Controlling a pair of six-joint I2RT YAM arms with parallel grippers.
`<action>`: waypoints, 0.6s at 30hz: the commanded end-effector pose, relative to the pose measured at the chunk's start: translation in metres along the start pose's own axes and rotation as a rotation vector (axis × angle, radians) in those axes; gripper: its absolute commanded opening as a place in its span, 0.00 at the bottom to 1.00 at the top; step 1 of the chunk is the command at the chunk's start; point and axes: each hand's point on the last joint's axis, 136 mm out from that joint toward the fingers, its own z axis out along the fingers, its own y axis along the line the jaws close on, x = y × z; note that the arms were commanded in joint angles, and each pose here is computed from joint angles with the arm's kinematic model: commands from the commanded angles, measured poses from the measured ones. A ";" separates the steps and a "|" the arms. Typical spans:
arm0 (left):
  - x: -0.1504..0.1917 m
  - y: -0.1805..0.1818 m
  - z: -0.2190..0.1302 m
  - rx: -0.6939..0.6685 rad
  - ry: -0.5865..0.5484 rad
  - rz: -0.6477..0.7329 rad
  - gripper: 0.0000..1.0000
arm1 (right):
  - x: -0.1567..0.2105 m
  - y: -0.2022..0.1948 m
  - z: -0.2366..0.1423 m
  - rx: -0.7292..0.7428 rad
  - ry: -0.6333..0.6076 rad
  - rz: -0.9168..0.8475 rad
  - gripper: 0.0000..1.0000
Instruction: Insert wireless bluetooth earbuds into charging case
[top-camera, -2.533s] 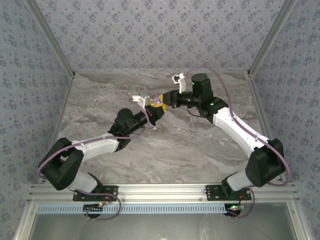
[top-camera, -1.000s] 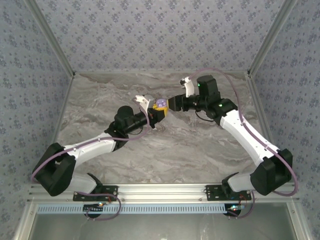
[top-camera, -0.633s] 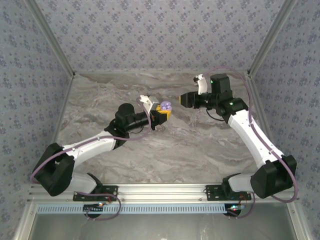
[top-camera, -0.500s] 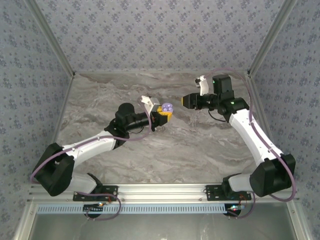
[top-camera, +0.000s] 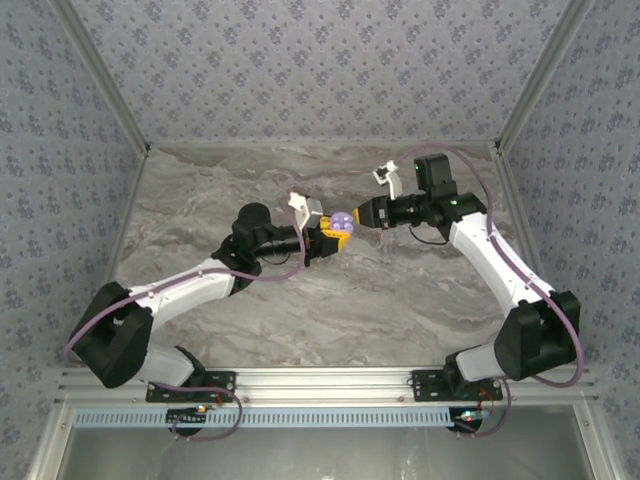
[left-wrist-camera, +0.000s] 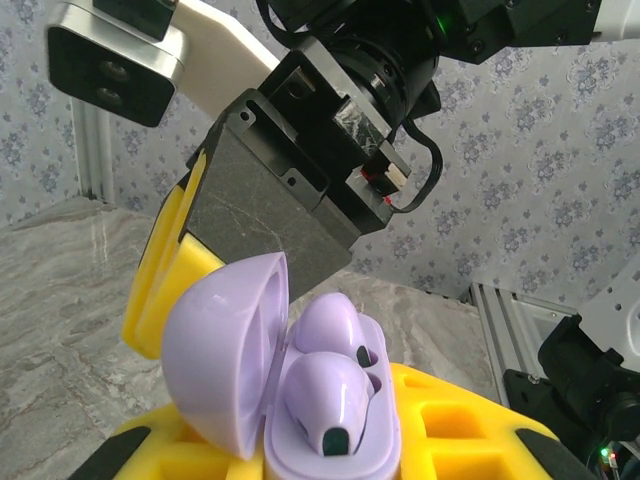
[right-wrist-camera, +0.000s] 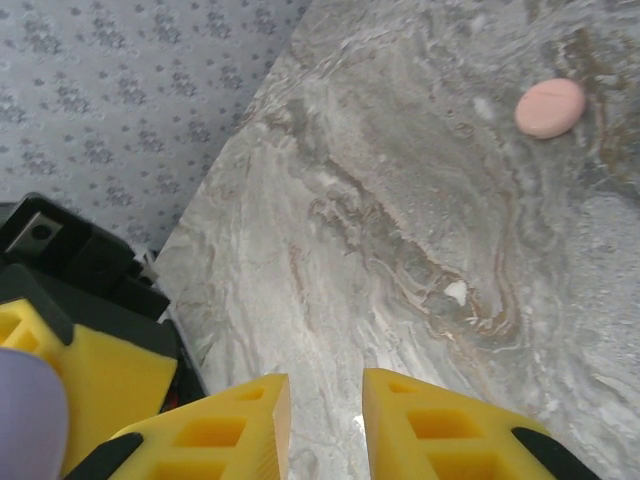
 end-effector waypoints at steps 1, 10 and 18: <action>-0.024 -0.009 0.003 0.053 -0.053 0.051 0.10 | 0.002 0.019 0.002 -0.078 0.030 -0.036 0.26; -0.021 -0.009 0.005 0.061 -0.049 0.039 0.10 | 0.000 0.040 0.002 -0.155 0.031 -0.082 0.25; -0.016 -0.004 0.006 0.040 -0.037 0.023 0.10 | -0.003 0.049 -0.003 -0.177 0.012 -0.111 0.25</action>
